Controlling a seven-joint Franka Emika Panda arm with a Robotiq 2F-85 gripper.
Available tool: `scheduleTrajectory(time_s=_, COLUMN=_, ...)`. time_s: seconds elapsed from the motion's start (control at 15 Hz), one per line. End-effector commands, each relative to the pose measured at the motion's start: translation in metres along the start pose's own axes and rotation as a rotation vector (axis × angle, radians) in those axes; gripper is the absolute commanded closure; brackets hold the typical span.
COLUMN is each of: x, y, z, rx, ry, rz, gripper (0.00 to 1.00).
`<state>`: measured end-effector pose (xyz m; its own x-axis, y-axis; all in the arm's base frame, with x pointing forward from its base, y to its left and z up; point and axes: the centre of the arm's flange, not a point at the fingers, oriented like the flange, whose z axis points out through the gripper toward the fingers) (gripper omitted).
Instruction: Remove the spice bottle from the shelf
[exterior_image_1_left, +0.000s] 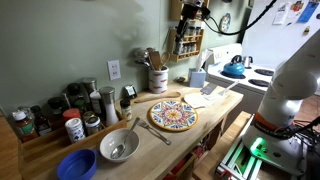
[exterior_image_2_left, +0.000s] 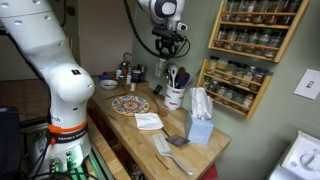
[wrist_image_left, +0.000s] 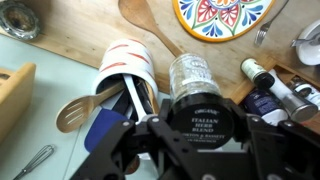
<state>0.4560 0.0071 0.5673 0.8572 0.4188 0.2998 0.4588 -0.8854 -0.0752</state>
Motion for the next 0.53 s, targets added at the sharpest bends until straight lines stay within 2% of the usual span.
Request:
scheduleTrajectory(time_s=0.0, x=-0.001, y=-0.032, z=0.025, rx=-0.006, ry=0.018, rz=0.093, gripper=0.71)
scheduleTrajectory(time_s=0.27, x=0.029, y=-0.045, z=0.05, rx=-0.037, ry=-0.006, rz=0.126, gripper=0.71)
scheduleTrajectory(time_s=0.47, x=0.054, y=-0.062, z=0.072, rx=-0.048, ry=-0.067, rz=0.077, gripper=0.71)
